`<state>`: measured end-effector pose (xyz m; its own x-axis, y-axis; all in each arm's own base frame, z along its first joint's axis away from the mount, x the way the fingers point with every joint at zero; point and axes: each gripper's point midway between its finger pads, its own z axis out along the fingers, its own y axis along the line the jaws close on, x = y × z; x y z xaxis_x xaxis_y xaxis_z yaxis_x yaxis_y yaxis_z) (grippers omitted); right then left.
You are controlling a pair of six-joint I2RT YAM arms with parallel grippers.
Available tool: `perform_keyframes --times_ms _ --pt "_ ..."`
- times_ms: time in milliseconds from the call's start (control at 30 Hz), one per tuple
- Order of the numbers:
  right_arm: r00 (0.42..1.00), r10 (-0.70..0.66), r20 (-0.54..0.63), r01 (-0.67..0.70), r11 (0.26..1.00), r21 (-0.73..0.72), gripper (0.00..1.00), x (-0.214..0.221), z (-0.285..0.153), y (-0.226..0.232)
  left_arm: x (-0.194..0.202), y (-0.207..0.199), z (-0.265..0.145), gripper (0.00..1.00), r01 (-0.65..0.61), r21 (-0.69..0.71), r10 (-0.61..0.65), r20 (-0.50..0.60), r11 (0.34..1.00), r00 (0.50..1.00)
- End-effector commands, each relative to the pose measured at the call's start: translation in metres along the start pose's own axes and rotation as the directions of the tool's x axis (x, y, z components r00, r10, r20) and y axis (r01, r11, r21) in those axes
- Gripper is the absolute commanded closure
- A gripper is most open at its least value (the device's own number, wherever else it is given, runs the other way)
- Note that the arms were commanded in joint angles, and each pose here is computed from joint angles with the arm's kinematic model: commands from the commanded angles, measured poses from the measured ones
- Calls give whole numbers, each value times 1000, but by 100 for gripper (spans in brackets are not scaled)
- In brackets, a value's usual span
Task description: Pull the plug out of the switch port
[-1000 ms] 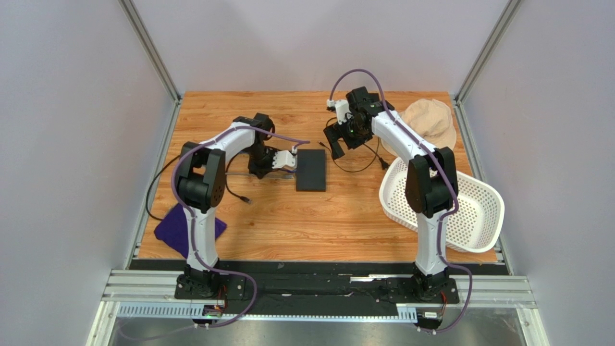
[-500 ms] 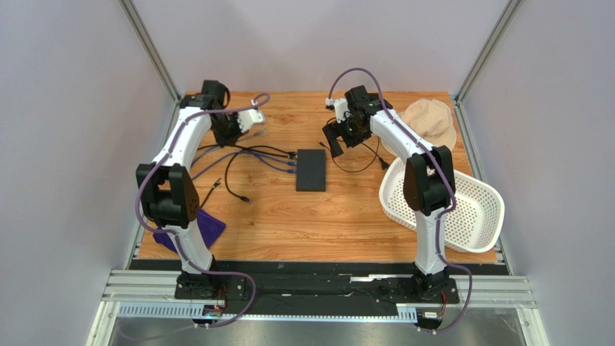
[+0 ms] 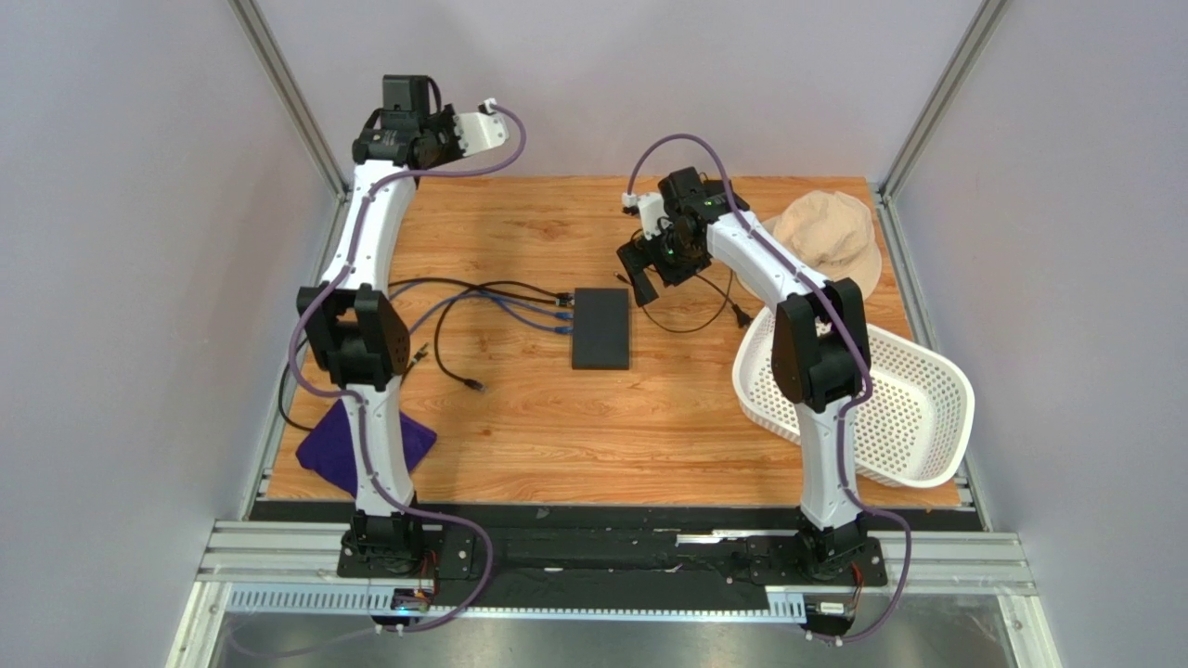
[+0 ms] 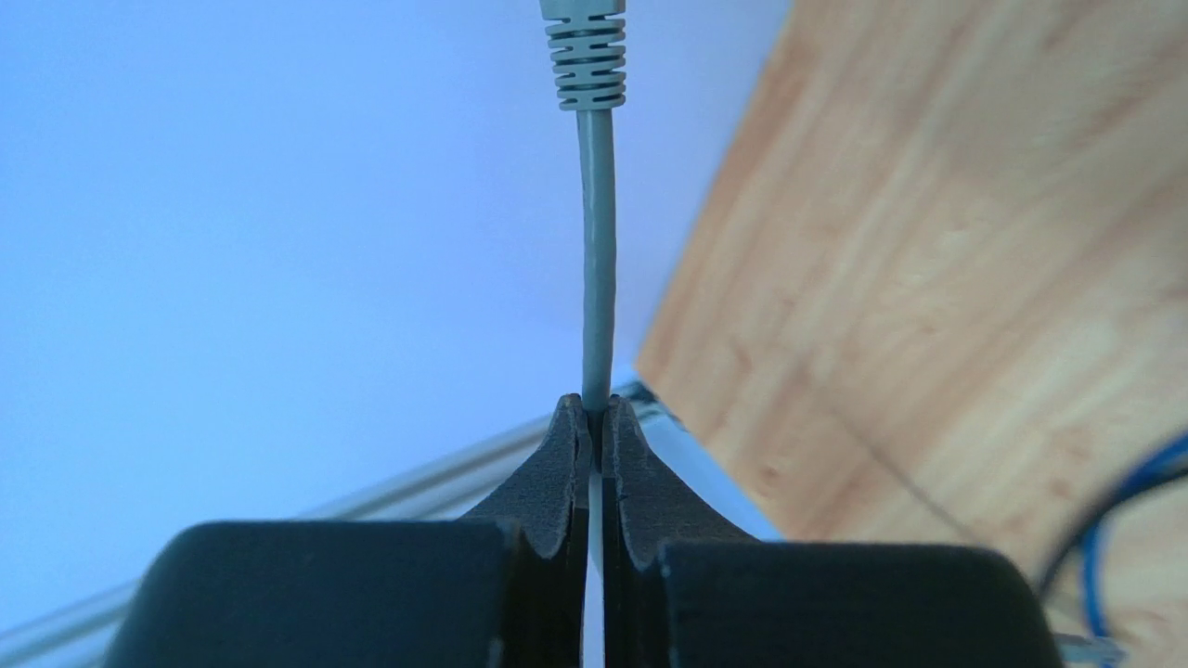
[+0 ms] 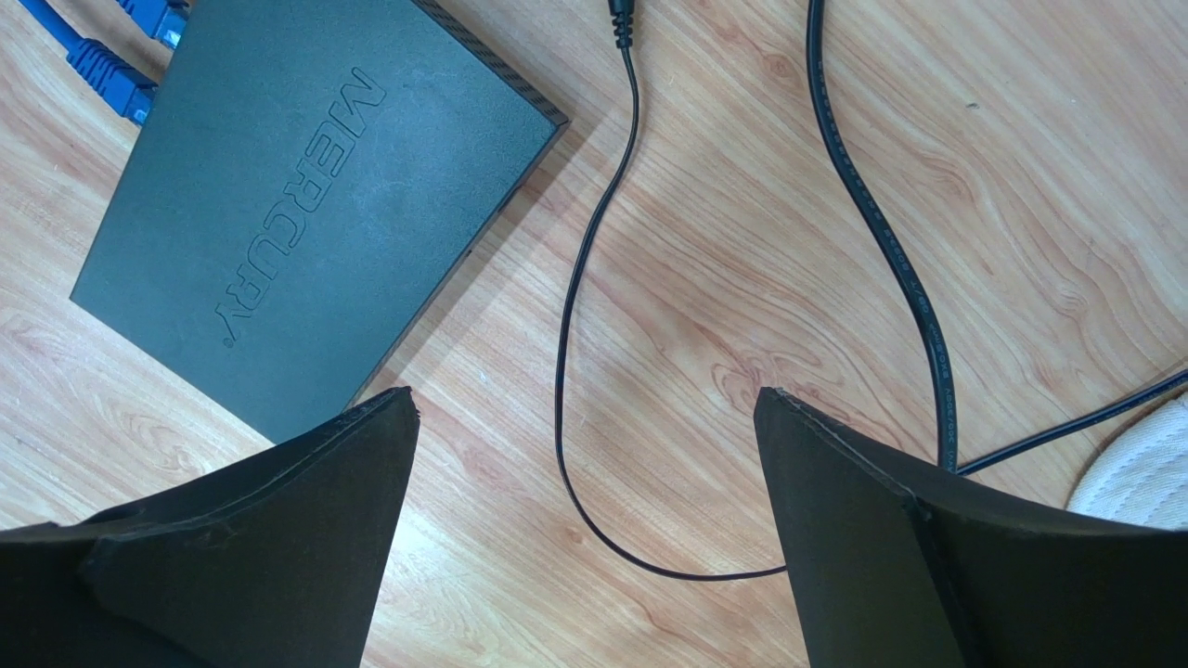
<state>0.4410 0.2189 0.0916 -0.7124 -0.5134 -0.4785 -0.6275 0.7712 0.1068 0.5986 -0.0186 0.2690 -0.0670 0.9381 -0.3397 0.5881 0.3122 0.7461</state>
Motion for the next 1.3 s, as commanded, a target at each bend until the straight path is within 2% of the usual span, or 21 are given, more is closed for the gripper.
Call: perform_keyframes --times_ms 0,67,100,200,400,467,500,533,633,667,700,733,767,833,867,933,967,1033,1067,1167,1267 --pt "999 -37 40 35 999 35 3 -11 -13 -5 0 27 36 100 -307 -78 304 -48 948 951" --pt "998 -37 42 35 998 44 3 -11 -16 -8 2 32 53 100 -379 -104 374 -67 919 925" --pt "998 -39 43 37 998 52 3 -12 -17 -9 8 23 71 100 -443 -79 437 -78 893 896" --pt "999 -37 29 34 996 78 2 -5 -20 -18 17 9 105 100 -528 -56 522 -88 848 848" --pt "1000 -21 1 21 996 89 2 12 -25 -25 23 -9 155 99 -588 -50 583 -93 807 807" --pt "1000 -23 1 23 996 89 2 12 -27 -24 28 -10 159 83 -582 -50 573 -126 811 810" --pt "1000 -24 -1 24 996 88 2 13 -27 -24 28 -5 159 74 -542 -89 530 -131 836 838" --pt "1000 -26 -1 26 996 87 2 13 -28 -24 27 -3 157 58 -514 -113 500 -131 850 856" --pt "1000 -25 -5 25 996 84 2 14 -26 -23 21 5 141 50 -410 -149 395 -119 900 911" --pt "1000 -21 -6 21 997 81 2 14 -25 -23 6 19 121 48 -343 -194 329 -100 919 939" --pt "1000 -18 -5 18 997 78 2 14 -25 -22 4 13 116 47 -302 -179 290 -89 936 953" --pt "1000 -12 5 12 998 69 2 10 -26 -21 -5 15 105 38 -257 -186 249 -65 949 966" --pt "1000 -11 7 10 998 61 2 9 -26 -19 -20 20 81 32 -165 -204 163 -25 965 986" --pt "999 -10 41 9 999 33 2 -2 -30 -13 -35 12 59 28 -56 -174 61 25 983 998" --pt "999 -7 52 6 1000 19 2 -6 -32 -10 -49 0 38 28 83 -117 -75 75 990 994" --pt "997 -10 73 11 1000 -7 2 -15 -33 -3 -73 -26 19 27 221 25 -222 163 975 961" --pt "998 -10 69 11 1000 -9 2 -15 -29 -2 -80 -46 5 27 346 121 -362 152 930 920" --pt "998 -14 64 15 1000 -9 2 -17 -24 -1 -100 -72 -4 28 438 272 -492 179 857 852" --pt "998 -9 62 10 1000 -11 3 -18 -21 -1 -102 -92 -3 28 503 341 -570 132 794 811" --pt "998 -3 68 5 1000 -28 4 -24 -14 2 -110 -130 4 33 568 477 -663 44 671 747" --pt "997 -11 77 14 999 -41 7 -30 -8 8 -118 -153 11 36 597 561 -710 -23 573 703"
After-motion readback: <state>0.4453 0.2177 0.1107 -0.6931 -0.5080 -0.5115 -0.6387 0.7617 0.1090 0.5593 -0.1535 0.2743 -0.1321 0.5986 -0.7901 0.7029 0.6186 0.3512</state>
